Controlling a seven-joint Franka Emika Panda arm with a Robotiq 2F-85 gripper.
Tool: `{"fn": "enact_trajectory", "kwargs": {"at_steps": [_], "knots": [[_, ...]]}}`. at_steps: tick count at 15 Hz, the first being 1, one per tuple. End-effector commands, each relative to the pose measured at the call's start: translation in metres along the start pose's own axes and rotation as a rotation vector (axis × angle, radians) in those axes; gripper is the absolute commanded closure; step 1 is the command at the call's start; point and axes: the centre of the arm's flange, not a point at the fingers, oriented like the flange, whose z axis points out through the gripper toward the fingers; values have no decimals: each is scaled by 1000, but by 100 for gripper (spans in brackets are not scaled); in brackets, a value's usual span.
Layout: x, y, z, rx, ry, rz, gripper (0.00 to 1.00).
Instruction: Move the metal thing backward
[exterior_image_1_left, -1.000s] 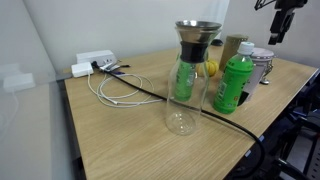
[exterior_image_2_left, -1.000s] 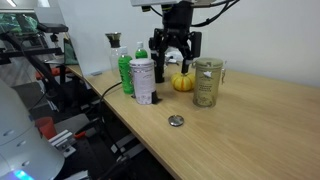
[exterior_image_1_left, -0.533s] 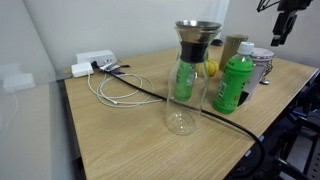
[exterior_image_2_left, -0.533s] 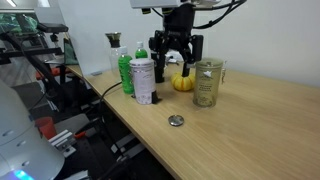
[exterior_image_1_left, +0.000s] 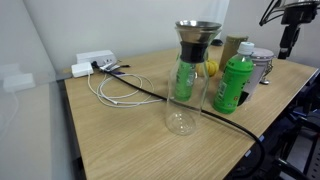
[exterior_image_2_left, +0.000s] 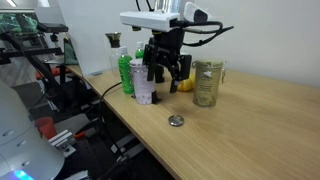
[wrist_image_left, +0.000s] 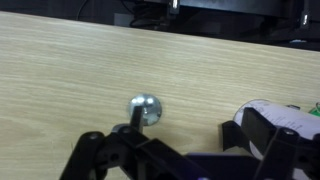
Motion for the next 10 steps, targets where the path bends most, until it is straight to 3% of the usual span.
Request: {"fn": "enact_trajectory", "kwargs": {"at_steps": [1, 2, 10], "knots": [[-3, 6, 6, -5, 76, 13, 0], [0, 1, 3, -9, 25, 4, 0], [1, 5, 6, -23, 44, 26, 0]]}}
